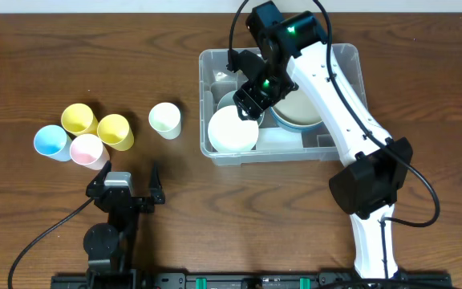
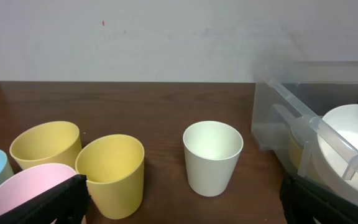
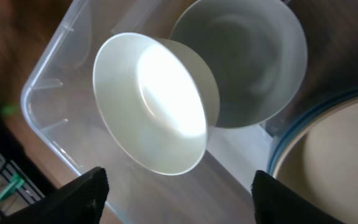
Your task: Pack container
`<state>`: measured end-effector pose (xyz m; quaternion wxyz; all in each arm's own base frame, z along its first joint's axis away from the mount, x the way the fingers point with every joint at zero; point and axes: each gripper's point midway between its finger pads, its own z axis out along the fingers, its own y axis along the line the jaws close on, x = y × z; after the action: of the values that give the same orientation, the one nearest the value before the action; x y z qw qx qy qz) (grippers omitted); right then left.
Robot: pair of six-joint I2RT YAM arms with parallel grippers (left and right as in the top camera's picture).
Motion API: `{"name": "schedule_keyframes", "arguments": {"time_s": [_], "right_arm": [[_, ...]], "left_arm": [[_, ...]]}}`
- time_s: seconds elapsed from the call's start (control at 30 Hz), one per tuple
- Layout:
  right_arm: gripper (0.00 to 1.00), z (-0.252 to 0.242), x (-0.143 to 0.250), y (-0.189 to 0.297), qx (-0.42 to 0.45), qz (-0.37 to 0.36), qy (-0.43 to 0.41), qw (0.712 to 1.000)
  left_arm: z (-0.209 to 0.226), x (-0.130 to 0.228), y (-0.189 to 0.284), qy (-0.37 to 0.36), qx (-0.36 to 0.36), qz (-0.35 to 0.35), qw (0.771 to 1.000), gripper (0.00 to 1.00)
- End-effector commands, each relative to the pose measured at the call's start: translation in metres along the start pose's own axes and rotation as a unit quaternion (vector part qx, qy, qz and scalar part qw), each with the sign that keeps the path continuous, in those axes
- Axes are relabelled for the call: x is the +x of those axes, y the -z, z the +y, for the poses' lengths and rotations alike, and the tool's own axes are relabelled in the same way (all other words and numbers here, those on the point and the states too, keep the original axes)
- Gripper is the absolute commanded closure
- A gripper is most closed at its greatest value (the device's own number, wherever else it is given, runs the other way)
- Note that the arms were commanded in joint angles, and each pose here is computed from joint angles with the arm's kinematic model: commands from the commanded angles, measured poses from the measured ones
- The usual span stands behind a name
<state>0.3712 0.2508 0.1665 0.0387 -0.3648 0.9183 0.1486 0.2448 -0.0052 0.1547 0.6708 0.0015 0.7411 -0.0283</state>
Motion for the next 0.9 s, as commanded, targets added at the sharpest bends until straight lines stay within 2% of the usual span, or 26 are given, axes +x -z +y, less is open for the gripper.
{"name": "schedule_keyframes", "arguments": {"time_s": [0.0, 0.17, 0.7, 0.77, 0.87], "right_arm": [[0.21, -0.005, 0.002, -0.005, 0.019, 0.011, 0.027, 0.999], [0.17, -0.014, 0.001, -0.02, 0.026, 0.022, 0.034, 0.999], [0.19, -0.013, 0.002, -0.064, 0.012, 0.065, 0.052, 0.996], [0.24, -0.013, 0.001, -0.064, 0.015, 0.064, 0.053, 0.996], [0.45, -0.019, 0.0, -0.064, 0.032, 0.063, 0.041, 0.997]], "left_arm": [[-0.001, 0.016, -0.001, -0.005, 0.004, 0.023, 1.0, 0.02], [-0.001, 0.016, -0.001, -0.005, 0.004, 0.023, 1.0, 0.02], [-0.001, 0.016, -0.001, -0.005, 0.004, 0.023, 1.0, 0.02], [-0.001, 0.016, -0.001, -0.005, 0.004, 0.023, 1.0, 0.02], [-0.001, 0.016, -0.001, -0.005, 0.004, 0.023, 1.0, 0.02]]}}
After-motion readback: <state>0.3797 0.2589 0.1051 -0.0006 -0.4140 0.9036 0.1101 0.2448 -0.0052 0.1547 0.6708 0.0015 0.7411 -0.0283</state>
